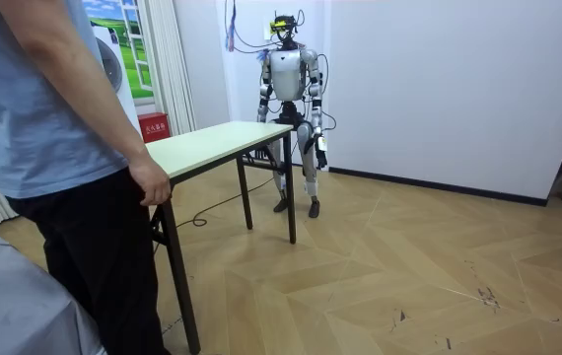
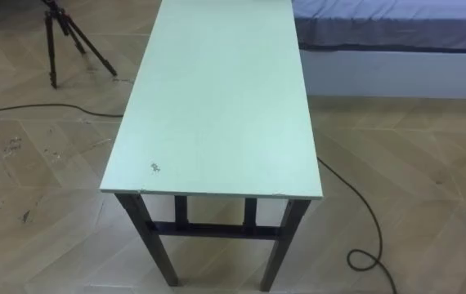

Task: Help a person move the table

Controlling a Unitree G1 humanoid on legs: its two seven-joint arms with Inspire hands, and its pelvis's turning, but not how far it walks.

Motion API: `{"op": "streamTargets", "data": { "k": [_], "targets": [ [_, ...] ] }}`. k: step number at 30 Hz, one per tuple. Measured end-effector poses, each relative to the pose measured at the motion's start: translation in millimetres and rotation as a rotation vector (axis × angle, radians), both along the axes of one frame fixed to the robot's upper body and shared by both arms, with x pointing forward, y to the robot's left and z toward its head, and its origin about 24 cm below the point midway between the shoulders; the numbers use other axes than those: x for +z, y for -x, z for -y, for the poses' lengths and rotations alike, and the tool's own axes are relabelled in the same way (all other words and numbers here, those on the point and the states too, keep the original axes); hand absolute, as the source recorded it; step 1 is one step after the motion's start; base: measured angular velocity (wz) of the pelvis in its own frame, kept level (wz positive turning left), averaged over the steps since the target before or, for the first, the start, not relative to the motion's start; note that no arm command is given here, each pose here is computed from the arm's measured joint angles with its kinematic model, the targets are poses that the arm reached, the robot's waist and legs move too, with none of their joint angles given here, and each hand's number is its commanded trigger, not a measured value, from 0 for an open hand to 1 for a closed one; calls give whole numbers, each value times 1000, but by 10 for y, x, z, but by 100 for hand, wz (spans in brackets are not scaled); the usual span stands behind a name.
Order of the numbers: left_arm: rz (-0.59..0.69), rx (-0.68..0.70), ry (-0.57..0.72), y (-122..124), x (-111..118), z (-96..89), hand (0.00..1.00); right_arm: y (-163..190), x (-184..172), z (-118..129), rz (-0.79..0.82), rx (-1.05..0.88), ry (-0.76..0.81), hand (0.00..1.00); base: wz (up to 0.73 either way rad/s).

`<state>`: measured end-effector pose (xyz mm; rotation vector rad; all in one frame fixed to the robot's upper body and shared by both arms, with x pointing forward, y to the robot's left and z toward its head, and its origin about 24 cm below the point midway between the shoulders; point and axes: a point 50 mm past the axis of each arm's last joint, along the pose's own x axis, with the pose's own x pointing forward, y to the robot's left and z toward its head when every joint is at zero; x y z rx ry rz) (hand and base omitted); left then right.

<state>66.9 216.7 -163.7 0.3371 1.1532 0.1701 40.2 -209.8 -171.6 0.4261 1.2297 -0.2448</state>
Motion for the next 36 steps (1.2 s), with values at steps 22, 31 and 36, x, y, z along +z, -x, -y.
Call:
{"op": "streamTargets", "data": {
  "k": [22,31,36],
  "targets": [
    [-38,429,304,267,-71,11,0,15,-2,21,-26,-51,-15,0,2],
    [15,456,532,100,-54,111,0,-197,66,40,93,-45,-91,0,-2],
    [151,478,676,-165,41,188,0,-477,197,15,240,-10,-122,0,-1]
  ]
}}
